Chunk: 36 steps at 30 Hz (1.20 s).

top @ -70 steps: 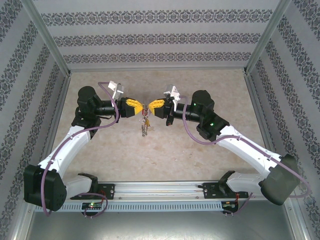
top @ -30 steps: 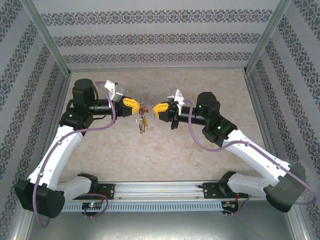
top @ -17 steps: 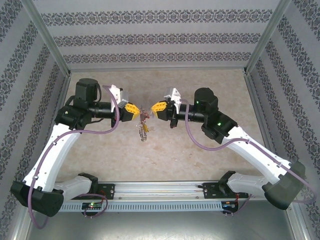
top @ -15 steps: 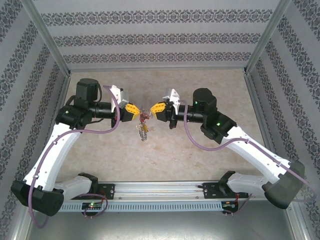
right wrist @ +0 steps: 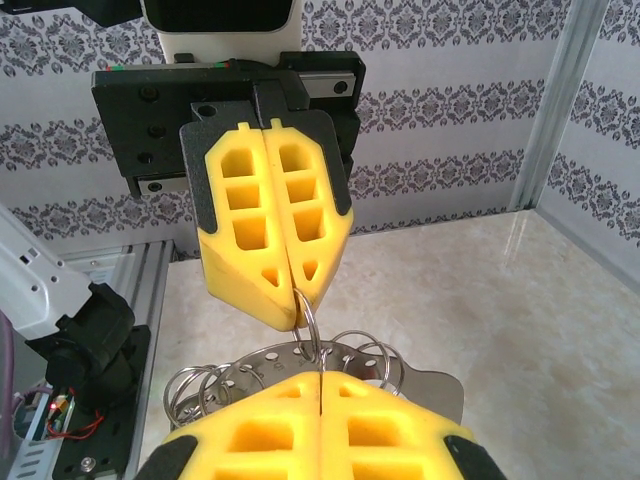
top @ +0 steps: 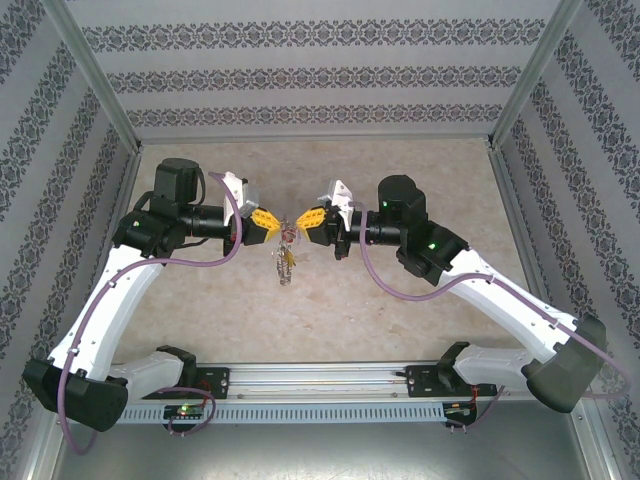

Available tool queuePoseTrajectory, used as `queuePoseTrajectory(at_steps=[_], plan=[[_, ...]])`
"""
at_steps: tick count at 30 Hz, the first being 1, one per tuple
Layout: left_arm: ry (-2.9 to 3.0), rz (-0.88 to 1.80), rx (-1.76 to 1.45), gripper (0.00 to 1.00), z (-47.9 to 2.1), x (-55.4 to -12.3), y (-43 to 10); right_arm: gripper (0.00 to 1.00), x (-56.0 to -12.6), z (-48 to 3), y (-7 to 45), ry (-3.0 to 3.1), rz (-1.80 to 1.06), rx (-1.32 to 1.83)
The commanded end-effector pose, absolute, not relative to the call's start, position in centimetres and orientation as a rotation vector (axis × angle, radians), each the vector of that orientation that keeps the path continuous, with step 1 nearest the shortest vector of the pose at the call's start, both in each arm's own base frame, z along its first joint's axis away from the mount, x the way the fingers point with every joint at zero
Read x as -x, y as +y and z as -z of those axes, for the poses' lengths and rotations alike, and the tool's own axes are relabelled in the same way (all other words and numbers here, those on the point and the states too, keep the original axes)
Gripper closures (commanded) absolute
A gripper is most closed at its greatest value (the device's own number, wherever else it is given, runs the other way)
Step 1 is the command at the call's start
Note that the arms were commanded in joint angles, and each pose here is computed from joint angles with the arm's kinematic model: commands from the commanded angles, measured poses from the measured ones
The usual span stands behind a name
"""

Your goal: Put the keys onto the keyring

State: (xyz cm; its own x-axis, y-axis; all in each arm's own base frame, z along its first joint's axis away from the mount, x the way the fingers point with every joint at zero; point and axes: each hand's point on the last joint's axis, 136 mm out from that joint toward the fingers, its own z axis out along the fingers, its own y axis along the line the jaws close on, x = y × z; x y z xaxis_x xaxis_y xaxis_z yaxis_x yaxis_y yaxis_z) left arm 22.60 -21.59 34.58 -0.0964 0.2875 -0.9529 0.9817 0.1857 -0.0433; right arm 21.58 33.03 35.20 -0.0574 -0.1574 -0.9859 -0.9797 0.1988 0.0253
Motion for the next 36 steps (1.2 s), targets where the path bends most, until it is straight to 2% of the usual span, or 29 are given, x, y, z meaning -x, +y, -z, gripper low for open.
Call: queuePoseTrajectory(at_steps=[1,36], plan=[[1.495,0.981,-1.288,1.00,-35.17,-21.64,-21.87,1.00,-21.29,-37.15,33.48,1.373,-1.001,1.160],[1.492,0.964,-1.287,1.00,-35.29,-21.61,-21.77,1.00,-21.55,-37.04,34.20,1.368,-1.014,1.168]])
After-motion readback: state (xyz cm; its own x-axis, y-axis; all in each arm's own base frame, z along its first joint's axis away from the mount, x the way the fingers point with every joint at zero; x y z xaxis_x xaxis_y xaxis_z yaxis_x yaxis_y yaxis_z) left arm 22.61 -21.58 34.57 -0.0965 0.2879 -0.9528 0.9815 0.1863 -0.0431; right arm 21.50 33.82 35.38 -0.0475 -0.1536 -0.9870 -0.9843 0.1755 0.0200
